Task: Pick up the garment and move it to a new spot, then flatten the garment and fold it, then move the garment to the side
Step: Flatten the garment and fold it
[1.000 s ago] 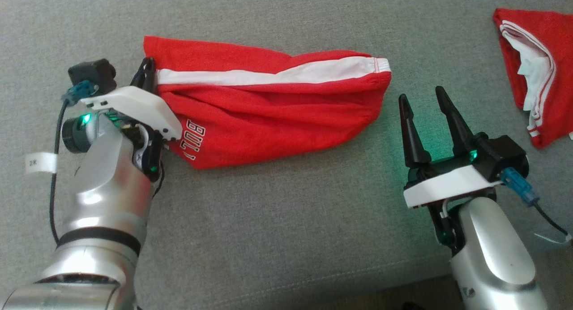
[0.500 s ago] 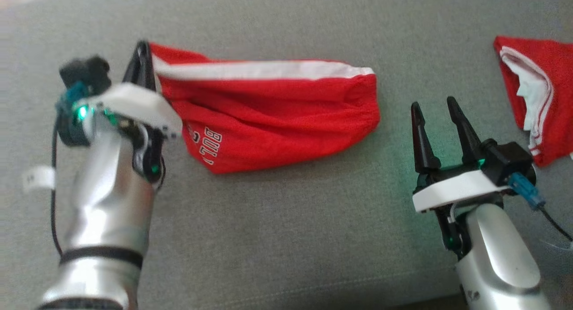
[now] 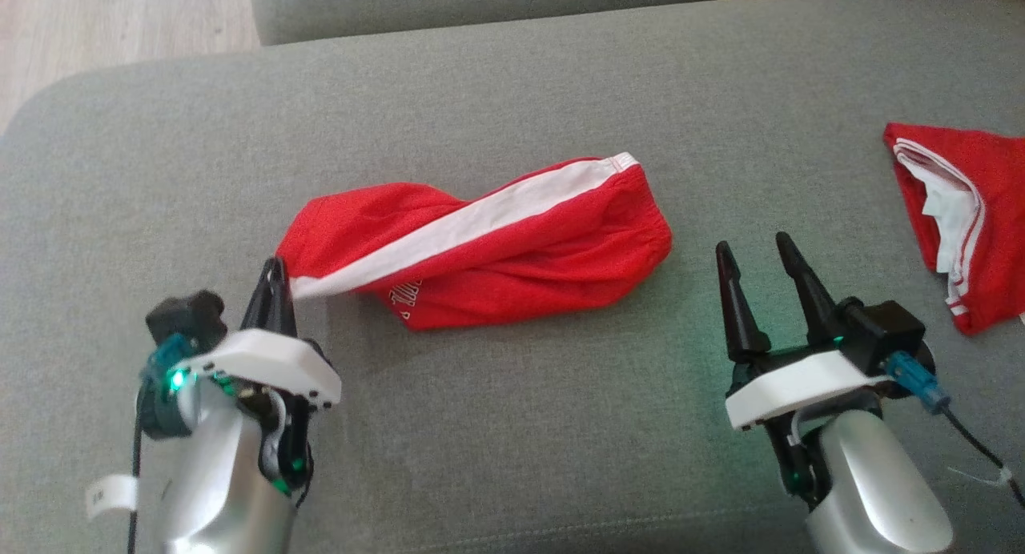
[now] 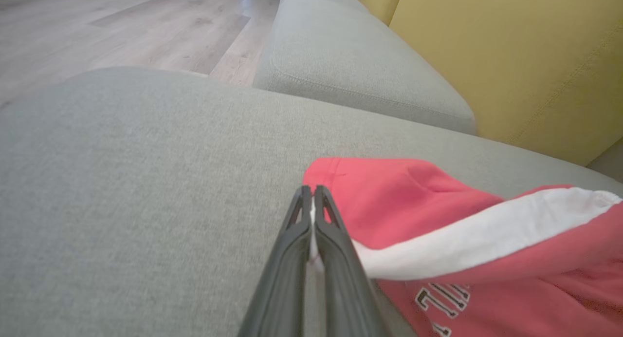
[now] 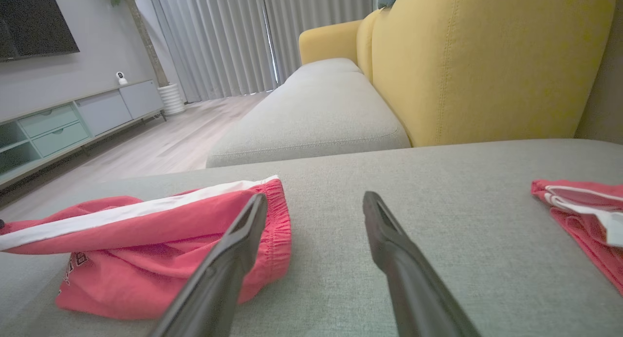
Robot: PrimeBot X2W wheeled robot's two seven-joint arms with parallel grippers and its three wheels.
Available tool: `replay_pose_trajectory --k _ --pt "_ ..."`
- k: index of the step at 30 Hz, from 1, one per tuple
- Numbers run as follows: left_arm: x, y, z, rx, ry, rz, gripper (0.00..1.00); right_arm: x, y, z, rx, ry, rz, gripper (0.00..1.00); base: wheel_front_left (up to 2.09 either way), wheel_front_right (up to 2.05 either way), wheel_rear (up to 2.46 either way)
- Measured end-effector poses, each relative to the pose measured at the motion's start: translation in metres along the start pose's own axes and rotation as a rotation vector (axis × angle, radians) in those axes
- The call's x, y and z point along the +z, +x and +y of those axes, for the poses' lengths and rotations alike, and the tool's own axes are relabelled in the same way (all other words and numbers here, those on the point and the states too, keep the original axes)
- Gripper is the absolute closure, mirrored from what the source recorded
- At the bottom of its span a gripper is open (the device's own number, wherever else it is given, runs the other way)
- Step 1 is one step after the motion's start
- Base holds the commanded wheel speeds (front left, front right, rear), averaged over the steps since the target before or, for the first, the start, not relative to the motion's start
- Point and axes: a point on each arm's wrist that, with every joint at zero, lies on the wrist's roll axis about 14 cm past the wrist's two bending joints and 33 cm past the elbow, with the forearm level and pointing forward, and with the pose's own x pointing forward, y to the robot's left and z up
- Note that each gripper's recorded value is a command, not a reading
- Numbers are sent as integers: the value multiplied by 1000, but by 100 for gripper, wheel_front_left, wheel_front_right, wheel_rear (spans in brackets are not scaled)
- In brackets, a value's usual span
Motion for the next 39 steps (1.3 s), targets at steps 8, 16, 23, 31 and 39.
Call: replay_pose_trajectory --k 8,16,23,31,39 --pt "-19 -12 8 35 -21 33 100 -22 16 20 59 52 75 0 0 0 0" --pt "-31 -17 21 69 -27 59 100 -7 73 42 139 92 127 0 0 0 0" --pt "-39 -17 25 80 -35 79 100 -19 93 68 223 93 230 0 0 0 0" --pt "-41 -16 26 88 -42 82 100 -30 91 67 230 110 282 0 0 0 0" --pt "-37 -13 26 87 -41 73 100 -41 87 73 256 109 344 0 0 0 0"
